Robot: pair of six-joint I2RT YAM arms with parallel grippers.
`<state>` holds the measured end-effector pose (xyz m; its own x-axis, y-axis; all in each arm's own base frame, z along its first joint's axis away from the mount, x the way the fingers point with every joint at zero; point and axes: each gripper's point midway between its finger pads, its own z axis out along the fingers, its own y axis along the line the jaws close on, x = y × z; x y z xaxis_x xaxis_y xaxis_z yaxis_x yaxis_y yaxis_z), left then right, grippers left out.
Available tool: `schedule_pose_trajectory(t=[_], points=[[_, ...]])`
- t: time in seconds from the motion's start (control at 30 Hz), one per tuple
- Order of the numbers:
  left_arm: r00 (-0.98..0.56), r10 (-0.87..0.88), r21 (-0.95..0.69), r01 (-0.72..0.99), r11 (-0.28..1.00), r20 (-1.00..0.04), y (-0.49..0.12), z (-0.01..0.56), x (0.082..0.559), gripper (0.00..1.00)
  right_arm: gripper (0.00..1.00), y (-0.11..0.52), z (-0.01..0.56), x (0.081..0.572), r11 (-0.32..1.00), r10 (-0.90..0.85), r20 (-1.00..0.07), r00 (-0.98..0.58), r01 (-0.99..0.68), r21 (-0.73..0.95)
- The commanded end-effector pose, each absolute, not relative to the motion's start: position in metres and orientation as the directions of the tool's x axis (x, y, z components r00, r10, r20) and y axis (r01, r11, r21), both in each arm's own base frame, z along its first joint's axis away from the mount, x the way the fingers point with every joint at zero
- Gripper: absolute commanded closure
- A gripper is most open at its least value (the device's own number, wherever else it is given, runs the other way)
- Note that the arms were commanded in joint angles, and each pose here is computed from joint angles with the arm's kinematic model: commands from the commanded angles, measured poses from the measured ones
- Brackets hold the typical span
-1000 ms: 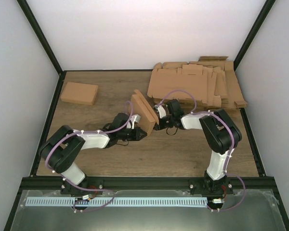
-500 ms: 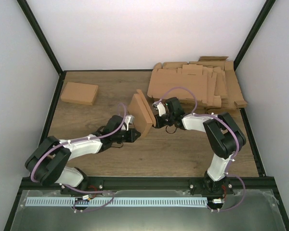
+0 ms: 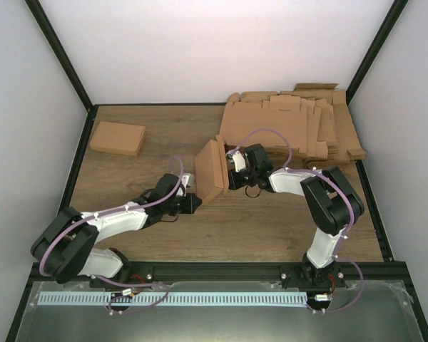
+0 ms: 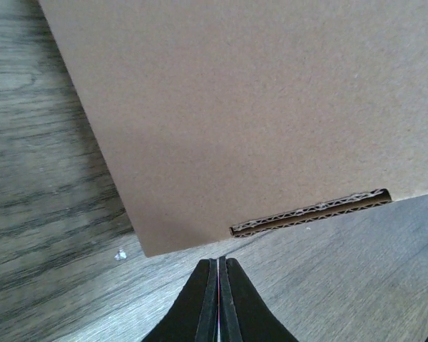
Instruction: Fold the paper box
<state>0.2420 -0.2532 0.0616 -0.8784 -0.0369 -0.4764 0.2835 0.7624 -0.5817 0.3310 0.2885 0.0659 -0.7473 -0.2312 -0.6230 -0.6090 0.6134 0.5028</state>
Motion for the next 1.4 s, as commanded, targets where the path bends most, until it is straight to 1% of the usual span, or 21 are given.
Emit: schedule_pose_trajectory(t=[0.0, 0.1, 0.27, 0.47, 0.6, 0.9, 1.03, 1.23, 1.37], points=[[-0.862, -0.041, -0.535, 0.276, 0.799, -0.506, -0.239, 0.065, 0.244, 0.95, 0.72, 0.297, 0.091, 0.338, 0.596, -0.225, -0.683, -0.695, -0.653, 0.467], [-0.864, -0.061, -0.537, 0.254, 0.805, -0.500, -0.230, 0.066, 0.246, 0.95, 0.72, 0.297, 0.093, 0.338, 0.595, -0.221, -0.686, -0.693, -0.653, 0.469], [-0.879, -0.124, -0.604, 0.208, 0.769, -0.461, -0.216, 0.066, 0.251, 0.95, 0.72, 0.299, 0.098, 0.340, 0.589, -0.216, -0.694, -0.687, -0.658, 0.468], [-0.873, -0.166, -0.616, 0.177, 0.768, -0.458, -0.205, 0.064, 0.260, 0.95, 0.71, 0.301, 0.102, 0.340, 0.580, -0.214, -0.701, -0.680, -0.666, 0.469], [-0.876, -0.165, -0.632, 0.186, 0.752, -0.454, -0.212, 0.062, 0.270, 0.95, 0.71, 0.302, 0.109, 0.340, 0.575, -0.208, -0.708, -0.675, -0.670, 0.470], [-0.877, -0.169, -0.705, 0.231, 0.671, -0.449, -0.241, 0.073, 0.293, 0.95, 0.70, 0.323, 0.129, 0.336, 0.538, -0.237, -0.725, -0.647, -0.709, 0.456], [-0.895, -0.144, -0.730, 0.242, 0.639, -0.422, -0.252, 0.069, 0.289, 0.94, 0.69, 0.328, 0.127, 0.335, 0.525, -0.251, -0.717, -0.650, -0.714, 0.463], [-0.909, -0.135, -0.741, 0.228, 0.632, -0.395, -0.258, 0.062, 0.281, 0.94, 0.69, 0.327, 0.122, 0.332, 0.528, -0.262, -0.705, -0.659, -0.709, 0.467], [-0.909, -0.127, -0.740, 0.234, 0.631, -0.397, -0.262, 0.065, 0.277, 0.93, 0.69, 0.321, 0.118, 0.338, 0.574, -0.259, -0.701, -0.664, -0.690, 0.441]])
